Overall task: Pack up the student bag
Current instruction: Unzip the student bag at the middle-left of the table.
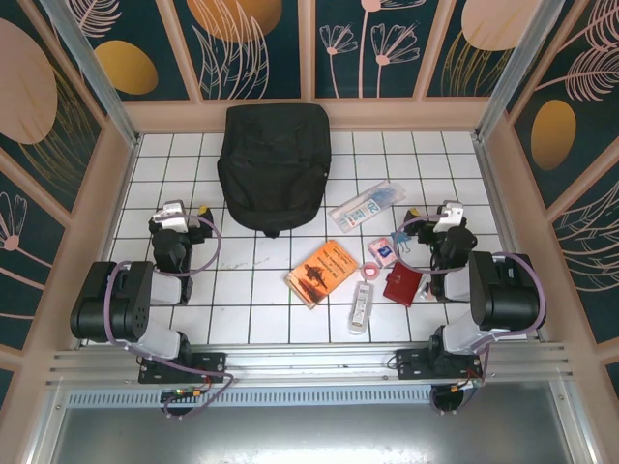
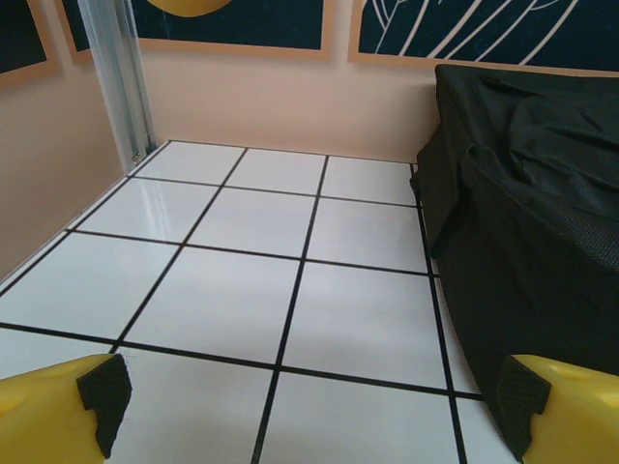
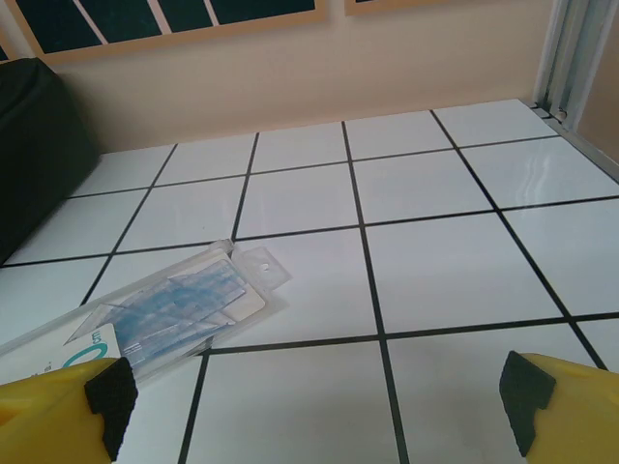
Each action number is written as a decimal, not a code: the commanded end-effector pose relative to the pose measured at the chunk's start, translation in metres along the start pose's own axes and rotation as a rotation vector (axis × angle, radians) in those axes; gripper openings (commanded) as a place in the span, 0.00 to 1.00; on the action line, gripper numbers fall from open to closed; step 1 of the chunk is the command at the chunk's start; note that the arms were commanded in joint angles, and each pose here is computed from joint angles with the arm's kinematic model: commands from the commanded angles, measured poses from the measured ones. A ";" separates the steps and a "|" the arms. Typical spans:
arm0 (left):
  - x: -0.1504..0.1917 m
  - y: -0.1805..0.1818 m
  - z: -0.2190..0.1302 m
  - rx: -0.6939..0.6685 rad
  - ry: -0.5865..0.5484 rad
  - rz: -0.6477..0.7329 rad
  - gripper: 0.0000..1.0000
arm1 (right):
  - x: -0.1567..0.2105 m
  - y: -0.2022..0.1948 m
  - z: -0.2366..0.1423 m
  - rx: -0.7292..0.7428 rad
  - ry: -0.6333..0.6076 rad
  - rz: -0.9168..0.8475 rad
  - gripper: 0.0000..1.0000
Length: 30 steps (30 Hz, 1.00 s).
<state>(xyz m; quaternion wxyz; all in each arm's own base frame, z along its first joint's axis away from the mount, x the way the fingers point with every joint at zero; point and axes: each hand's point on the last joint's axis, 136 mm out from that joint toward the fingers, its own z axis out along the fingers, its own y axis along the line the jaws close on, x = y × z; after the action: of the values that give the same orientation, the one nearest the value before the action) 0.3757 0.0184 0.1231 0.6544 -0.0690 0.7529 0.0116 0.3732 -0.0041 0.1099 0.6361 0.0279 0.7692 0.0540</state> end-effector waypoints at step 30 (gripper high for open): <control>-0.066 -0.004 -0.011 -0.047 -0.103 0.023 0.99 | -0.030 0.032 0.003 -0.128 0.000 -0.076 0.99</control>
<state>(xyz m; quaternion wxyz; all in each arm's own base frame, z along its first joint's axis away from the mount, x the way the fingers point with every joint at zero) 0.3721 0.0179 0.1457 0.6607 -0.0716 0.7468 0.0244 0.3725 0.0072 0.1103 0.6261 0.0027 0.7768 0.0681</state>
